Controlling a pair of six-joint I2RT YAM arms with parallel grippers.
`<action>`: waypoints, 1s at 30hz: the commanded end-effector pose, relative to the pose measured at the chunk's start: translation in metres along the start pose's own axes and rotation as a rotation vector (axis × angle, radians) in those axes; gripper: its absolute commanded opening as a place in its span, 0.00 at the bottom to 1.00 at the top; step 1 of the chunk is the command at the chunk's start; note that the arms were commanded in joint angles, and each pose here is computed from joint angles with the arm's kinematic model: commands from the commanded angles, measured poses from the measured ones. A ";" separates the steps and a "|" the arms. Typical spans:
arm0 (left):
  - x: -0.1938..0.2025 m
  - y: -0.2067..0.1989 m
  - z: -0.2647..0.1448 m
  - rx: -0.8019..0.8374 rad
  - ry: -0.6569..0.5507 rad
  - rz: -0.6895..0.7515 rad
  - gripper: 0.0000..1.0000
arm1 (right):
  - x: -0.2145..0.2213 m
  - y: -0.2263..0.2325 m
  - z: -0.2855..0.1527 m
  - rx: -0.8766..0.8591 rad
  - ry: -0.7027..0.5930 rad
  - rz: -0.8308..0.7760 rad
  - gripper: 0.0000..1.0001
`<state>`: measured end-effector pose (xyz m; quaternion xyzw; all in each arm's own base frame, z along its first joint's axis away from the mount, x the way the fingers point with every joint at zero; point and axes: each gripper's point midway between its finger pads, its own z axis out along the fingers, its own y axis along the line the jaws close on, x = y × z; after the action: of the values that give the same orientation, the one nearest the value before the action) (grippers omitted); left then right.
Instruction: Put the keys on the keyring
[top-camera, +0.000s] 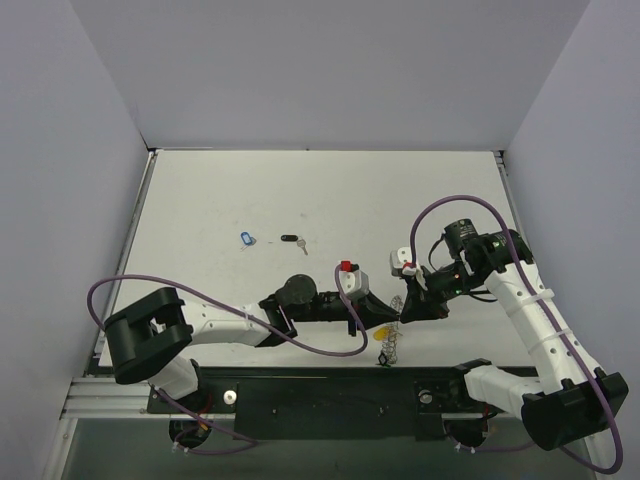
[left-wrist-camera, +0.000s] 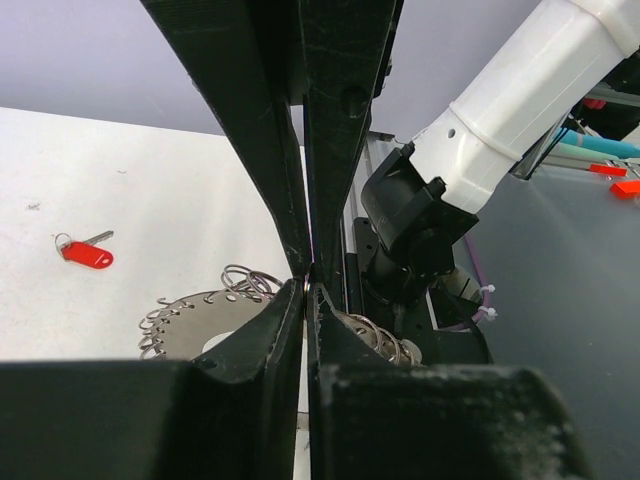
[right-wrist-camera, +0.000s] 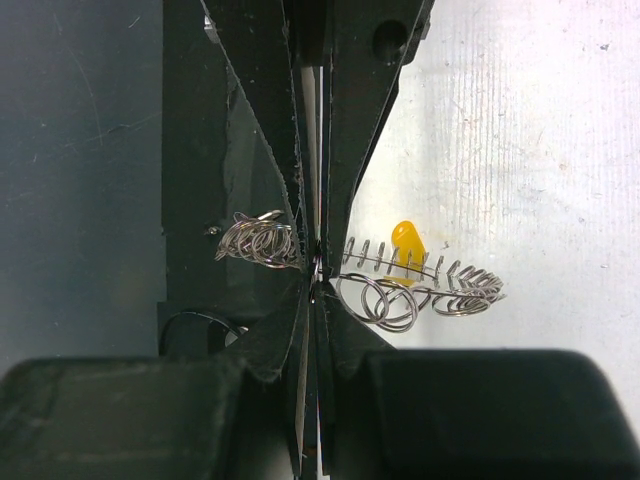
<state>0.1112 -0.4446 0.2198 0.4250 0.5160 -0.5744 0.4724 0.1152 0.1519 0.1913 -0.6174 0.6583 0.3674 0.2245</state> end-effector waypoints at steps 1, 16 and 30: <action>-0.033 -0.006 0.010 0.049 -0.092 0.032 0.08 | -0.012 0.010 -0.003 -0.032 -0.042 -0.010 0.00; -0.045 0.010 -0.021 -0.125 -0.122 0.084 0.00 | -0.021 0.004 -0.019 0.057 -0.093 0.046 0.49; -0.075 0.025 -0.073 -0.283 -0.098 0.124 0.00 | 0.028 -0.062 -0.075 0.355 -0.217 0.519 0.55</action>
<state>0.1372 -0.3783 0.2564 0.3760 0.5455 -0.4973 0.5602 0.1756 0.0925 0.2132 -0.4057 0.7891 0.3334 0.3187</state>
